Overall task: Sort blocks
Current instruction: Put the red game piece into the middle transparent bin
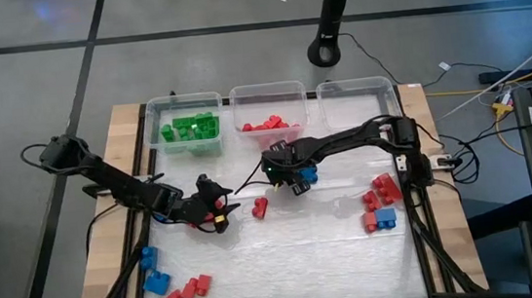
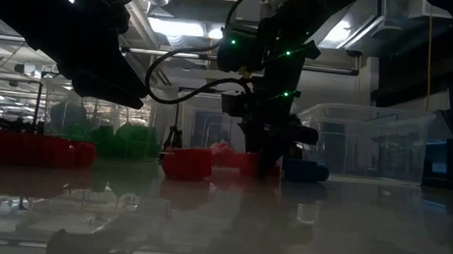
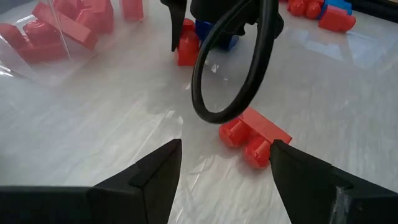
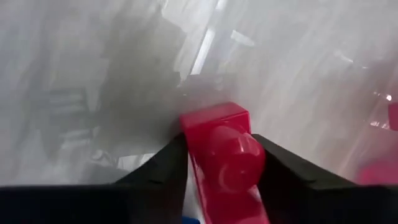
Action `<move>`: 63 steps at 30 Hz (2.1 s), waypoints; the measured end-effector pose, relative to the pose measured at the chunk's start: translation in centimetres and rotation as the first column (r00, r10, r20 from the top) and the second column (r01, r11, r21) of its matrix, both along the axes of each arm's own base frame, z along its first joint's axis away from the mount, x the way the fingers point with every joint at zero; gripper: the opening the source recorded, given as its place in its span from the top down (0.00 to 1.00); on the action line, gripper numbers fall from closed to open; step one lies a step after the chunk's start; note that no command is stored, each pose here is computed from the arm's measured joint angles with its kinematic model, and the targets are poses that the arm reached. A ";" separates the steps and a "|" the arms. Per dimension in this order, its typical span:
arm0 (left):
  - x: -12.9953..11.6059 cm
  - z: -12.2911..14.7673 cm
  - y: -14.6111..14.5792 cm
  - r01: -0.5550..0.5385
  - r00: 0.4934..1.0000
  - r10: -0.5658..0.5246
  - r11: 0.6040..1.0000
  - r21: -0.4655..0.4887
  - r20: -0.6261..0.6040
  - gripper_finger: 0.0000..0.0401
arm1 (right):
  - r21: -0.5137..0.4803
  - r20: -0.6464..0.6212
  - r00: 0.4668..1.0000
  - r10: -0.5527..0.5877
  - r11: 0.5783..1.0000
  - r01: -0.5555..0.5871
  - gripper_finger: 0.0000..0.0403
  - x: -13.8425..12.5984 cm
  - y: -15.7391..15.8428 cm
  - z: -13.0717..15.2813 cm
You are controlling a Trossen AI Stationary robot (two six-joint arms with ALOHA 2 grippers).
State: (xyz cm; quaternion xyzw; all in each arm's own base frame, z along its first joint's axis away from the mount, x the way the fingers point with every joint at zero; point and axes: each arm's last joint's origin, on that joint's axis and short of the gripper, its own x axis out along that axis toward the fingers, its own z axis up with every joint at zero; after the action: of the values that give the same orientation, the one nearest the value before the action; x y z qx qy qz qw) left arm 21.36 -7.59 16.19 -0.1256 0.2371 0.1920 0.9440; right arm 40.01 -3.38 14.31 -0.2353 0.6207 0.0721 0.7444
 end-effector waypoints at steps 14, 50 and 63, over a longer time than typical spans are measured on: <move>0.0 0.0 0.0 0.004 1.000 -0.004 1.000 0.007 -0.003 0.43 | -0.012 0.117 0.991 0.064 0.998 -0.063 0.64 -1.1 1.7 5.2; 0.0 0.0 0.0 0.004 1.000 -0.004 1.000 0.005 0.001 0.43 | -0.217 0.611 0.781 -0.128 0.922 0.320 0.42 -3.8 -10.6 15.3; 0.0 0.0 0.0 0.004 1.000 -0.004 1.000 0.005 0.001 0.43 | 0.050 0.615 0.789 0.008 0.998 -0.049 0.23 -4.2 -3.7 17.1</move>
State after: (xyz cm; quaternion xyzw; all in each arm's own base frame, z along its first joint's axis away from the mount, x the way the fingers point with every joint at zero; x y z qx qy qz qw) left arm 21.38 -7.60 16.22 -0.1228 0.2365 0.1907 0.9448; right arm 35.83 -7.07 31.37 -0.2316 0.3390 0.0228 0.9116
